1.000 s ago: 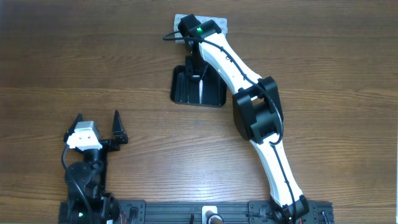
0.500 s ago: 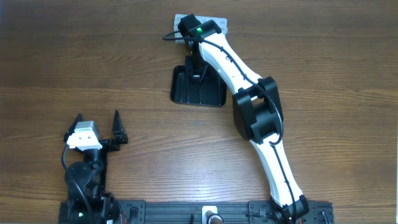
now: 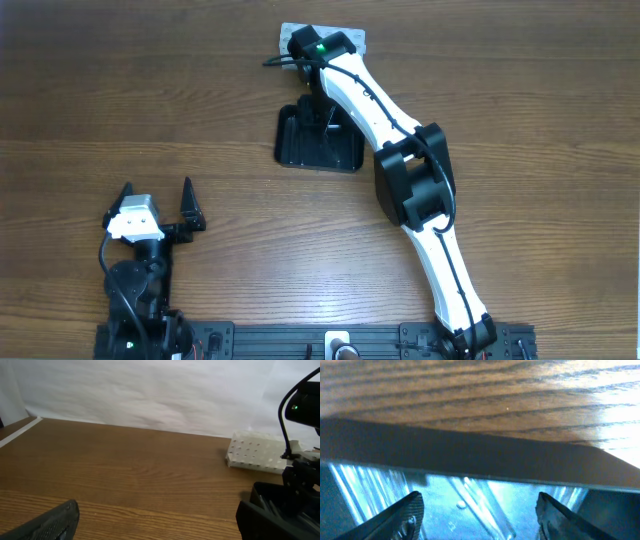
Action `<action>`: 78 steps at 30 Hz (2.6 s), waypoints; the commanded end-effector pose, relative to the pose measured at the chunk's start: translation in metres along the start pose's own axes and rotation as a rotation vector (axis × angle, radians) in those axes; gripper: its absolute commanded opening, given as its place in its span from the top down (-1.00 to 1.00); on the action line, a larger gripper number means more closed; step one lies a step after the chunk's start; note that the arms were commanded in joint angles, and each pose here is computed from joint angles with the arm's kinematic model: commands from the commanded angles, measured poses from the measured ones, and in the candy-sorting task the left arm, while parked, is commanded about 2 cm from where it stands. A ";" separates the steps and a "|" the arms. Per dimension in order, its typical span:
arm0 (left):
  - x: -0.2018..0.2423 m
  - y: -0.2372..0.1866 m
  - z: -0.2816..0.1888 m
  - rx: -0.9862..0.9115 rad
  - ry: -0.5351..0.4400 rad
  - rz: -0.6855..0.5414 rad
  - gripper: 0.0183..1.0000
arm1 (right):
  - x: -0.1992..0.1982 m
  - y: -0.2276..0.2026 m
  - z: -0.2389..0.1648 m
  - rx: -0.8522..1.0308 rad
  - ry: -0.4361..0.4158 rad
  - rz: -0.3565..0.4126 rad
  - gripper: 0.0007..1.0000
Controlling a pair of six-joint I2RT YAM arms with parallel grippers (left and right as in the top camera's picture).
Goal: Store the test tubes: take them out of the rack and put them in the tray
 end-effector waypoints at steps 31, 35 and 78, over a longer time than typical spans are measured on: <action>0.000 -0.001 0.000 -0.001 0.000 0.018 -1.00 | -0.097 -0.092 -0.248 -0.458 -0.080 0.003 -0.99; 0.000 -0.001 0.000 -0.001 0.000 0.018 -1.00 | -0.121 -0.111 -0.265 -0.479 -0.116 0.020 -0.98; 0.000 -0.001 0.000 -0.001 0.000 0.018 -1.00 | -0.220 -0.209 -0.122 -1.122 0.159 -0.322 -0.98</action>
Point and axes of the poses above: each gripper's point midway between its finger pads, its own z axis out along the fingers, its own x axis along the line the jaws close on, y = z × x, the point moved 10 cm from there along -z, back along the fingers, and after that the axes turned 13 degrees about z, right-handed, at the moved point
